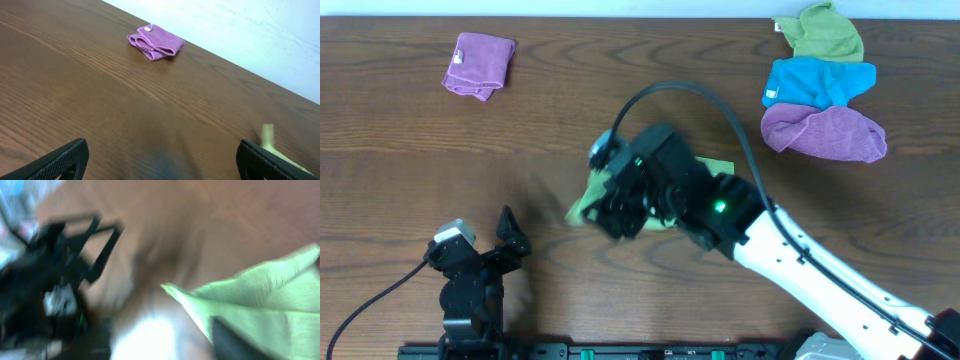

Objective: Fold the cloth

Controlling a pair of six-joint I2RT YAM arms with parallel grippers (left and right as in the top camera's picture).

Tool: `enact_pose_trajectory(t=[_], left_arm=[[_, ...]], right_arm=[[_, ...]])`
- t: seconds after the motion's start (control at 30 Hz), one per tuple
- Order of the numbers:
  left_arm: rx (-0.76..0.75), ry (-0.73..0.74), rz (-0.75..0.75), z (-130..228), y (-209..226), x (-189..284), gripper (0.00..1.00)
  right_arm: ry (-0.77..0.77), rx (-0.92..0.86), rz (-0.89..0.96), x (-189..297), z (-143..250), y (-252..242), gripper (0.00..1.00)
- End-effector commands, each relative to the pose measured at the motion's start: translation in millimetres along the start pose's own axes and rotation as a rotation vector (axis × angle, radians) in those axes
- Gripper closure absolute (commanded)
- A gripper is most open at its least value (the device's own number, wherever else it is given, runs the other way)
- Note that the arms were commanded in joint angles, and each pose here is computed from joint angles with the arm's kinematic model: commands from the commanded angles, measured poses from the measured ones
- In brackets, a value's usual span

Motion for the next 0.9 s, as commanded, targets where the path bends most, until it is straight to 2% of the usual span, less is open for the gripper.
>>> enact_pose_trajectory(t=[0.0,0.2,0.3,0.43,0.57,0.7,0.87], left_arm=[[-0.005,0.022,-0.005,9,3,-3,0.05],[-0.005,0.022,-0.006,9,3,-3,0.05],[-0.005,0.022,-0.005,9,3,-3,0.05],[-0.005,0.022,-0.005,9,3,-3,0.05],[-0.005,0.022,-0.005,9,3,-3,0.05],[-0.005,0.022,-0.005,9,3,-3,0.05],[-0.005,0.022,-0.005,9,3,-3,0.05]], right_arm=[[0.000,0.049,0.036,8,-3,-10,0.01],[0.075,-0.098,0.292,27,16,-77,0.01],[0.102,-0.171,0.356,22,25,-107,0.01],[0.164,-0.215,0.372,-19,37,-143,0.17],[0.183,-0.228,0.381,-48,45,-160,0.27],[0.193,-0.249,0.488,-64,53,-186,0.28],[0.196,-0.246,0.494,-81,59,-197,0.32]])
Point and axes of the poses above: each gripper's point midway between its finger pads, its own x axis back along the fingers, its own y axis along the line the jaws close on, z = x × y, the point moved 6 cm from there along x, back along the fingers, and after that the axes turned 1 degree about x, right-handed, at the moved point
